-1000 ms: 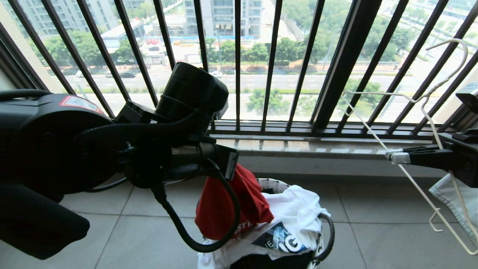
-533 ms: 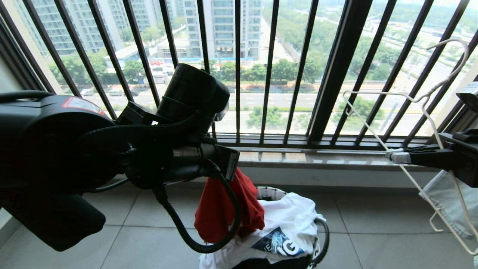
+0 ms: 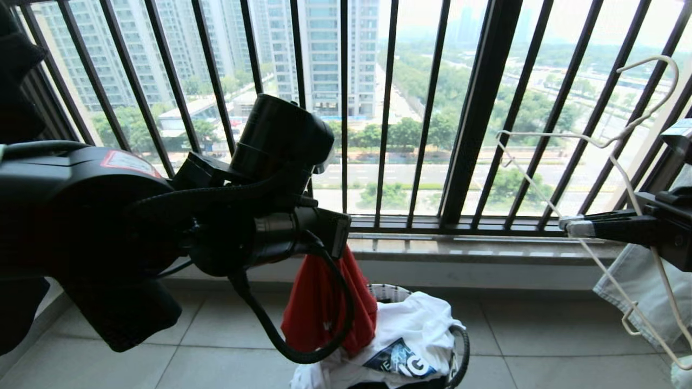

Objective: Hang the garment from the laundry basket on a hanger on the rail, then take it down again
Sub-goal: Pick up clothes from the basket

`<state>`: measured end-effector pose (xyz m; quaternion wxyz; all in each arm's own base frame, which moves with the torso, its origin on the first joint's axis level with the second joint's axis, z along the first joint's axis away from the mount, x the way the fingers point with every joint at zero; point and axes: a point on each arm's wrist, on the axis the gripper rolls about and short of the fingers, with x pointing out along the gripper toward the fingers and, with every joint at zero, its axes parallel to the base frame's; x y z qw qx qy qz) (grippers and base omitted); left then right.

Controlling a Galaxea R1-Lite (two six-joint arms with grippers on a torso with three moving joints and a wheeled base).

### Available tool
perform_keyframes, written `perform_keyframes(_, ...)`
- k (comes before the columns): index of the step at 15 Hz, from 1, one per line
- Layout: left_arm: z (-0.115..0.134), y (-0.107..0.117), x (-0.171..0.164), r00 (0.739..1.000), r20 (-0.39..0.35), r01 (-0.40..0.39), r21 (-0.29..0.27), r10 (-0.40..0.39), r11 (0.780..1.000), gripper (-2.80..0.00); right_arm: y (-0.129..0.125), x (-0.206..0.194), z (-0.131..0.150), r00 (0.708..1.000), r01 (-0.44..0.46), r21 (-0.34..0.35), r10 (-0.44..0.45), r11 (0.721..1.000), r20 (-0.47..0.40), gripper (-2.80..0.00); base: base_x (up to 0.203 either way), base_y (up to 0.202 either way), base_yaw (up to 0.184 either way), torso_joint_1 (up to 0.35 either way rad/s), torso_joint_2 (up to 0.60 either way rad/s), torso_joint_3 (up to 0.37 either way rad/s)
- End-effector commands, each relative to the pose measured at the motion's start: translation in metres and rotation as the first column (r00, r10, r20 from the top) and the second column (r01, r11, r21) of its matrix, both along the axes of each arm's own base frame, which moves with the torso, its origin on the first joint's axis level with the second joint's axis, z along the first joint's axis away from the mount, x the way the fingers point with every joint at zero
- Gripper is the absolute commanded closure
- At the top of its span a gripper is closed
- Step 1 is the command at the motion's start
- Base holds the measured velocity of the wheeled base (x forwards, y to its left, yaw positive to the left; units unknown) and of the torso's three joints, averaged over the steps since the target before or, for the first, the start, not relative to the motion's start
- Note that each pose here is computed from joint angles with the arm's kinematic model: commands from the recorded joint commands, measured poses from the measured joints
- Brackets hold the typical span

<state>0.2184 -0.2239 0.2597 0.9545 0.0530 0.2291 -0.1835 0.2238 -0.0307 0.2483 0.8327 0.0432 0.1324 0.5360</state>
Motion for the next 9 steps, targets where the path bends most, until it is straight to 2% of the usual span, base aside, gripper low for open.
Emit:
perform_keyframes(1,-0.0013,-0.0009,0.001,1.0,-0.003,-0.003,0.003,0.003,1.0,0.0,0.0,0.0004,-0.0005,1.0,-0.006,0.005,0.006,1.0,-0.001,0.0,0.0,0.0,0.0,0.006,0.0,0.2)
perform_keyframes(5,-0.0009,0.0007,-0.0012,1.0,-0.004,0.0,0.001,0.0,1.0,0.0,-0.0004,0.0003,-0.0005,1.0,-0.005,0.004,0.005,1.0,0.002,0.0,0.0,0.0,0.0,0.008,0.0,0.196)
perform_keyframes(9,-0.0013,0.0015,-0.0019,1.0,-0.005,0.001,0.003,-0.001,1.0,0.0,0.0,0.0003,-0.0009,1.0,-0.006,0.004,0.006,1.0,0.0,0.0,0.0,0.0,0.0,0.001,0.0,0.049)
